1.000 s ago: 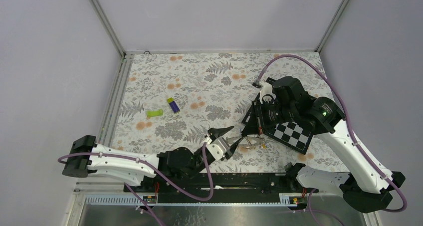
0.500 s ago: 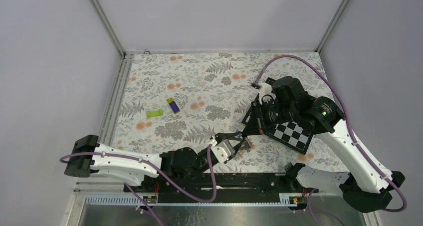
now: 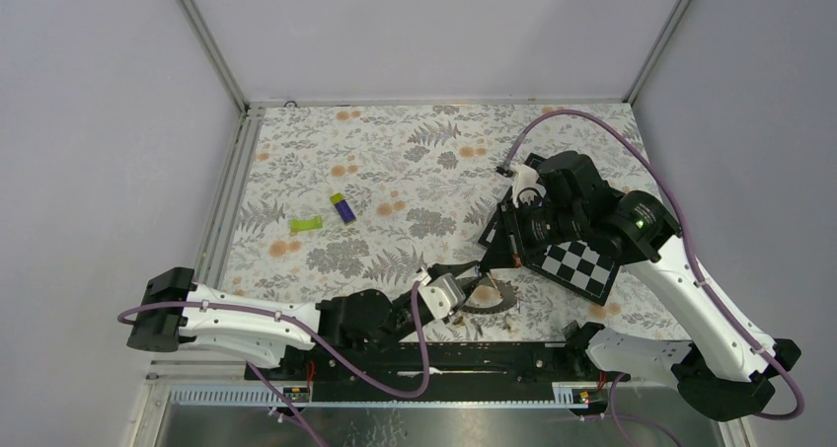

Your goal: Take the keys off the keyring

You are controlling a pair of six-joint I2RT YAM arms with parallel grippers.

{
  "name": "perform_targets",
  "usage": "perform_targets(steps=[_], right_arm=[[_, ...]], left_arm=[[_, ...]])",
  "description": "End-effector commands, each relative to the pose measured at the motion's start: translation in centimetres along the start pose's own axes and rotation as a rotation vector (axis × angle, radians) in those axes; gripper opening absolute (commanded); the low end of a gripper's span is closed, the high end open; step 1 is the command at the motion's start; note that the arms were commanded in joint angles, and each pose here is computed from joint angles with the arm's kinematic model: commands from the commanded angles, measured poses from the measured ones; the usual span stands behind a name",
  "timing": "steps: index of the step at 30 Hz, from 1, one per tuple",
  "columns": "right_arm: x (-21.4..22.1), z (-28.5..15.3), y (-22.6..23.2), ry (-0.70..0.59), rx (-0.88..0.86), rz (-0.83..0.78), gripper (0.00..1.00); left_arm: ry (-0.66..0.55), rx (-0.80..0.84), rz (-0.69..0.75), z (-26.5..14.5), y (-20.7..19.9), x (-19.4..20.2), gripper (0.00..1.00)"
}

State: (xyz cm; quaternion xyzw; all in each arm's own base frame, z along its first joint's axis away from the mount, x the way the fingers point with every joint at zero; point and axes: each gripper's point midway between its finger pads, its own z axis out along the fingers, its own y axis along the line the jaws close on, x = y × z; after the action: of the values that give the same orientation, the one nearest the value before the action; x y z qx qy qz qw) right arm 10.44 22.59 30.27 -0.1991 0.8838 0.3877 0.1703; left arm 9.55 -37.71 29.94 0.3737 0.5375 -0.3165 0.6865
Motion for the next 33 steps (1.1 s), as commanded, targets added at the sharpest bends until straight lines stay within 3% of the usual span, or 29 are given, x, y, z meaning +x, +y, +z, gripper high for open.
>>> perform_targets(steps=[1,8,15,18,20,27,33], right_arm=[[1.4,-1.1,3.3,0.059,-0.174,-0.014,0.0],[1.7,-1.3,3.7,0.071,-0.197,-0.014,0.0],[1.9,-1.5,3.7,0.073,-0.2,-0.018,0.0],[1.9,-1.6,3.7,0.07,-0.196,-0.02,0.0],[2.0,-1.6,3.6,0.07,-0.195,-0.02,0.0],[2.1,-1.6,3.6,0.074,-0.196,-0.022,0.0],[2.0,-1.6,3.7,0.073,-0.198,-0.02,0.0]], left_arm=[[-0.072,-0.055,-0.063,0.9,1.6,-2.9,0.14],[-0.068,-0.077,-0.081,0.9,1.9,-2.6,0.0],[-0.069,-0.111,-0.092,0.7,2.6,-2.5,0.0],[-0.063,-0.122,-0.092,0.6,2.9,-2.3,0.06],[-0.066,-0.126,-0.097,0.5,3.0,-2.4,0.2],[-0.067,-0.128,-0.099,0.3,3.2,-2.4,0.43],[-0.065,-0.127,-0.095,0.2,3.2,-2.3,0.46]])
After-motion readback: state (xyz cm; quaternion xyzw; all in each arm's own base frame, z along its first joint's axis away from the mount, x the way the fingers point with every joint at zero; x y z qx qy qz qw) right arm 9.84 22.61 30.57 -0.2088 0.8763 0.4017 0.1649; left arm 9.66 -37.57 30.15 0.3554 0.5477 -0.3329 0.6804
